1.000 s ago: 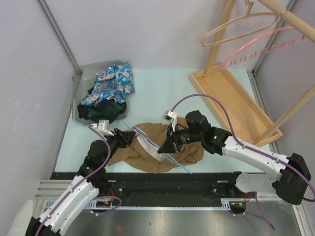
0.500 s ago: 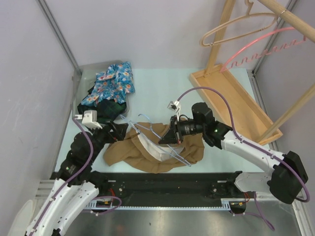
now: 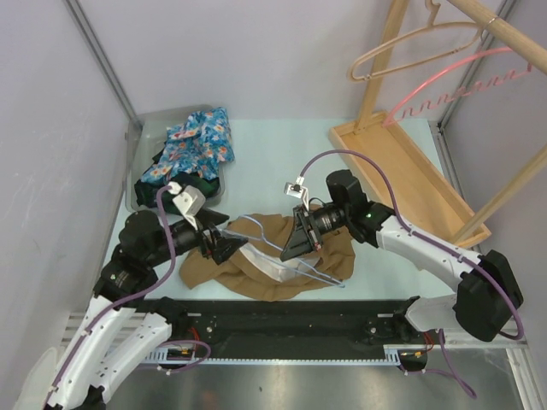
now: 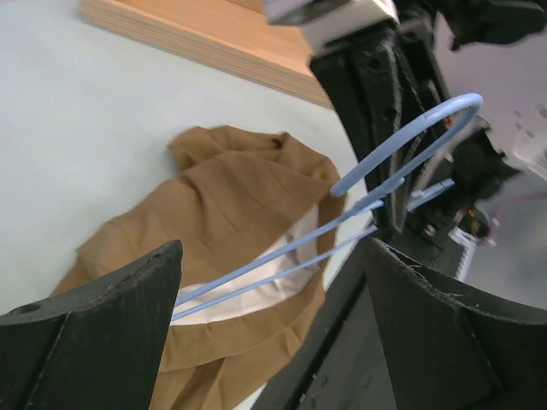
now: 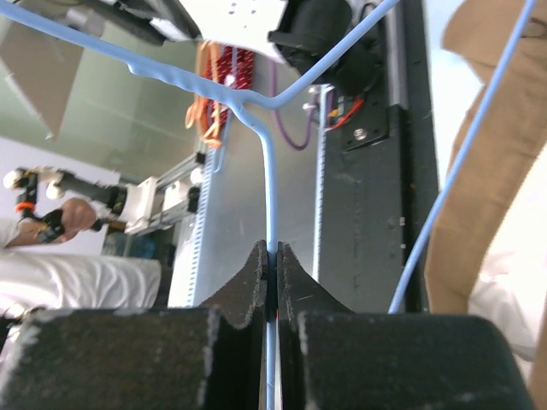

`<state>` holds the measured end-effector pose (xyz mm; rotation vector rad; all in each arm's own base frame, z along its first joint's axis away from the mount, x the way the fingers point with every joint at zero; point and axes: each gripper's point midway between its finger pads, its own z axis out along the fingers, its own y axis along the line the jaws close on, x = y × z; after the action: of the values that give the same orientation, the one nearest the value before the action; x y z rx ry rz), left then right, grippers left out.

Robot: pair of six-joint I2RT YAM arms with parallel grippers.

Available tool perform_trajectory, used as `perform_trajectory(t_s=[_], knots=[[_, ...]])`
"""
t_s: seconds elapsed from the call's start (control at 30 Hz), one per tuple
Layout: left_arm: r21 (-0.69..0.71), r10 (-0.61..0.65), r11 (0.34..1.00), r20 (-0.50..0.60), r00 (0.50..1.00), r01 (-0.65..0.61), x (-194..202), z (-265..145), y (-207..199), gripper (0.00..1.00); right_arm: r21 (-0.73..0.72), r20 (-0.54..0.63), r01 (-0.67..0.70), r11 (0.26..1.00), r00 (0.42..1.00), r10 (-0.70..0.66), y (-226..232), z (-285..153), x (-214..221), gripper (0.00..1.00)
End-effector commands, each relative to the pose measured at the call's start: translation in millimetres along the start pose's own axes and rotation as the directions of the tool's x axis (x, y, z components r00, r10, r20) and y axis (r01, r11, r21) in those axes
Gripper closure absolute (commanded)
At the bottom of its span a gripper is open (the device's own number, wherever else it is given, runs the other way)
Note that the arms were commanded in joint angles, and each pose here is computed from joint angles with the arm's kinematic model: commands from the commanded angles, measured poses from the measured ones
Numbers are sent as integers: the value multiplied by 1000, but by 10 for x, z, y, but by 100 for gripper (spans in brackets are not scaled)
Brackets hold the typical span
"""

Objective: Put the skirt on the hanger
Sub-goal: Place skirt on hanger

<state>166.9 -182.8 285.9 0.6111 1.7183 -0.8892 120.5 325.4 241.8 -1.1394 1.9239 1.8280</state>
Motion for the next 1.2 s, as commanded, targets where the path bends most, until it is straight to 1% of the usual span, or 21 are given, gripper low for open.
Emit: perform_trajectory(t_s=[0.0, 0.07, 0.1, 0.17, 0.2, 0.33, 0.4, 0.5, 0.53, 0.6, 0.63, 0.7, 0.73, 0.8, 0.83, 0.87, 0.9, 0.93, 0.97, 1.1, 1.17], knots=[[232, 61, 971, 4, 998, -60, -20, 70, -321, 10, -138, -23, 64, 988, 997, -68, 321, 11, -119, 100], [275, 43, 960, 7, 999, -43, 4, 91, -377, 10, -164, -22, 66, 984, 997, -71, 354, 32, -162, 100], [284, 50, 957, 26, 998, -56, -24, 108, -385, 10, -175, -15, 83, 981, 996, -87, 365, 42, -188, 100], [291, 40, 956, 26, 999, -46, 22, 148, -367, 10, -190, -24, 58, 980, 998, -64, 360, 63, -193, 100], [309, 48, 949, 50, 998, -61, -14, 174, -386, 10, -197, -19, 70, 978, 997, -76, 360, 74, -215, 100], [370, 15, 928, 60, 998, -36, -14, 226, -453, 11, -212, -27, 45, 976, 998, -52, 310, 112, -230, 100], [389, 0, 921, 57, 998, -22, -15, 253, -468, 11, -224, -29, 40, 974, 998, -48, 303, 129, -248, 100], [409, -11, 913, 4, 1000, 9, 57, 341, -445, 15, -237, -31, 33, 971, 999, -42, 283, 141, -268, 100], [405, -16, 914, -16, 1000, 21, 86, 388, -412, 21, -242, -35, 29, 970, 999, -39, 282, 142, -264, 100], [388, -8, 922, -16, 1000, 14, 58, 427, -369, 27, -251, -36, 29, 968, 999, -39, 285, 146, -277, 100], [377, -8, 926, -21, 1000, 15, 55, 453, -341, 35, -251, -40, 21, 968, 999, -32, 262, 154, -268, 100], [367, -2, 930, -22, 1000, 10, 27, 478, -320, 40, -252, -41, 21, 967, 999, -32, 244, 157, -271, 100], [358, -6, 934, -27, 1000, 15, 23, 496, -297, 50, -250, -40, 18, 968, 999, -29, 228, 154, -274, 100], [348, -9, 937, -47, 999, 24, 35, 534, -266, 64, -248, -40, 13, 969, 999, -24, 218, 153, -272, 100], [339, -7, 941, -47, 999, 23, 27, 545, -249, 79, -246, -39, 14, 969, 999, -24, 204, 148, -275, 100], [333, -11, 943, -54, 999, 28, 25, 558, -233, 85, -244, -36, 15, 970, 999, -25, 201, 144, -278, 100], [333, -9, 943, -53, 999, 26, 22, 559, -235, 93, -241, -39, 6, 971, 999, -16, 190, 142, -273, 100], [328, -7, 944, -49, 999, 22, 14, 561, -227, 98, -235, -37, 5, 972, 999, -14, 175, 141, -269, 100], [316, -3, 949, -40, 999, 16, -6, 569, -205, 100, -226, -29, 16, 974, 999, -23, 155, 128, -280, 100], [299, 11, 954, -6, 1000, -9, -66, 560, -191, 100, -171, -9, -15, 985, 1000, 14, 21, 87, -291, 100], [267, 12, 964, 8, 1000, -14, -84, 568, -141, 100, -116, 34, -5, 993, 999, 9, -94, 42, -367, 84]])
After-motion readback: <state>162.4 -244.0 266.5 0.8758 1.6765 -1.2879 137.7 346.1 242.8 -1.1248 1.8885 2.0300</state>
